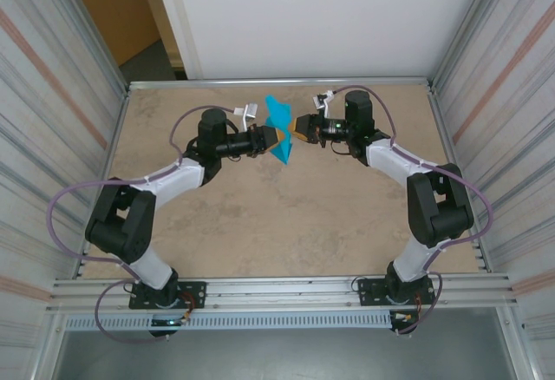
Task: Fold a paper plane with a square sheet of paper (pick it up from the middle)
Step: Turn over the paper at the center of the table.
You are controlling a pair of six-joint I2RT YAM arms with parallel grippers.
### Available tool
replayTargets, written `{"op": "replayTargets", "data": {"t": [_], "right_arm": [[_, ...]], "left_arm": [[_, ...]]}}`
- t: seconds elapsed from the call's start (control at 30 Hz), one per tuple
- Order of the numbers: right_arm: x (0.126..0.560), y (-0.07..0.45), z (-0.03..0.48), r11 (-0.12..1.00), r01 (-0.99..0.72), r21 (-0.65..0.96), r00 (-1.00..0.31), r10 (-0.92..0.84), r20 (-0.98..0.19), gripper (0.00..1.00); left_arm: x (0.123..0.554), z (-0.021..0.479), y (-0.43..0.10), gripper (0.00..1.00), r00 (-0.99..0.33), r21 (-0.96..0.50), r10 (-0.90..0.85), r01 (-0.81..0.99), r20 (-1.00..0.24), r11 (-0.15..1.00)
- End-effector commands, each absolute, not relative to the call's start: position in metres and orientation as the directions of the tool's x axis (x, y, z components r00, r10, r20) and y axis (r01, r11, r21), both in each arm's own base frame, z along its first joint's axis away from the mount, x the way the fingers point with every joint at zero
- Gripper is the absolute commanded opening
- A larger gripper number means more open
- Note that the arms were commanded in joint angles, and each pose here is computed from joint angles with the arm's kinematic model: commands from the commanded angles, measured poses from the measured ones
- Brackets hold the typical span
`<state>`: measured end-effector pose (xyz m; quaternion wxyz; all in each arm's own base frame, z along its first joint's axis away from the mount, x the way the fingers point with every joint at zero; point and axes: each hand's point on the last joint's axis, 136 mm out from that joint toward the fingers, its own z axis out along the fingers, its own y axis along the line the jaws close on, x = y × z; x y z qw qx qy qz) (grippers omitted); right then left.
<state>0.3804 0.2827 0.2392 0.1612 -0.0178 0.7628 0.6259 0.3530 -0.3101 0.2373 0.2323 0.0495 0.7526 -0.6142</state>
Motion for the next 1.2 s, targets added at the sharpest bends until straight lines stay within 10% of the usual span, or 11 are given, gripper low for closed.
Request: {"op": "replayTargets", "data": {"t": [0.0, 0.43, 0.63, 0.93, 1.17], "right_arm": [[0.374, 0.279, 0.259, 0.193, -0.274, 0.942, -0.936, 0.174, -0.307, 0.09], [0.386, 0.224, 0.24, 0.455, -0.217, 0.864, -0.876, 0.3, -0.378, 0.46], [0.388, 0.178, 0.231, 0.631, -0.153, 0.761, -0.813, 0.358, -0.46, 0.51], [0.38, 0.128, 0.218, 0.804, 0.008, 0.594, -0.78, 0.377, -0.5, 0.59], [0.372, 0.104, 0.211, 0.868, 0.064, 0.493, -0.751, 0.367, -0.549, 0.55]], "left_arm": [[0.355, 0.247, -0.313, 0.17, -0.876, -0.893, -0.204, 0.397, -0.438, 0.213], [0.36, 0.232, -0.298, 0.12, -0.872, -0.88, -0.211, 0.376, -0.442, 0.292], [0.36, 0.207, -0.277, 0.11, -0.86, -0.774, -0.141, 0.357, -0.491, 0.523], [0.358, 0.179, -0.228, 0.11, -0.817, -0.275, 0.113, 0.316, -0.566, 0.908], [0.367, 0.163, -0.205, 0.11, -0.766, 0.263, 0.418, 0.328, -0.489, 0.907]]}}
